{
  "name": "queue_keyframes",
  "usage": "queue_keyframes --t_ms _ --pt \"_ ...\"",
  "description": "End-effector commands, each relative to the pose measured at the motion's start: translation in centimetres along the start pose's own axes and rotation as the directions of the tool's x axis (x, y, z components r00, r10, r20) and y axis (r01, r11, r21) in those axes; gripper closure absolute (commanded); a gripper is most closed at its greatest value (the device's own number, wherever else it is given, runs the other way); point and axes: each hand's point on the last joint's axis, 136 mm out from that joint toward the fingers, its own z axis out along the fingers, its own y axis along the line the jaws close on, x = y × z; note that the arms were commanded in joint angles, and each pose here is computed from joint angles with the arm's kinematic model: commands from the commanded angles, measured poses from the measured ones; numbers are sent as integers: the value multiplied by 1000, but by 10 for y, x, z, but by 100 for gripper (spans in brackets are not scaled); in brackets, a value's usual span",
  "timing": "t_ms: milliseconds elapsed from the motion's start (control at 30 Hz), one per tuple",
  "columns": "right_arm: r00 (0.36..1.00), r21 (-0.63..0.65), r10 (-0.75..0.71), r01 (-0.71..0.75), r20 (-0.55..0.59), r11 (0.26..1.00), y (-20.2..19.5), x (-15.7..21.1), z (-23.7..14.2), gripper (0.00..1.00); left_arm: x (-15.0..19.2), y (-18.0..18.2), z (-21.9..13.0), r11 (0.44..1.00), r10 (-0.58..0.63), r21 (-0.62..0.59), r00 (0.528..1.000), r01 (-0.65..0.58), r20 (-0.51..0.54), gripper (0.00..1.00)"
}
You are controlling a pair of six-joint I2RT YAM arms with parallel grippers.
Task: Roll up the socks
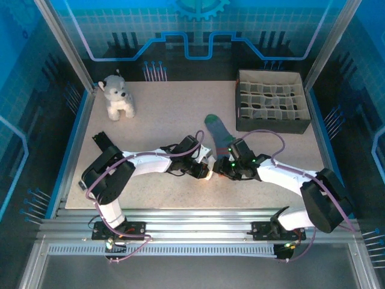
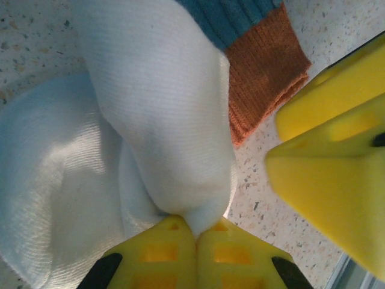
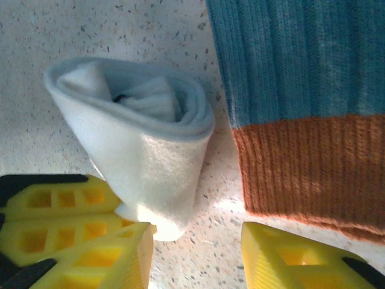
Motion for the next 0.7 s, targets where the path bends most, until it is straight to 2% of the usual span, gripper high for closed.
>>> queue_keyframes --t_ms 0,367,667 --pt "996 -18 68 -67 51 998 6 -11 8 56 38 17 14 994 -107 -25 988 105 -112 100" --pt "996 34 80 -82 44 996 9 -20 30 52 45 20 17 992 -128 -9 986 127 -108 100" --pt "997 43 51 -53 58 998 16 -23 20 49 47 26 19 990 -143 -17 985 142 -97 100"
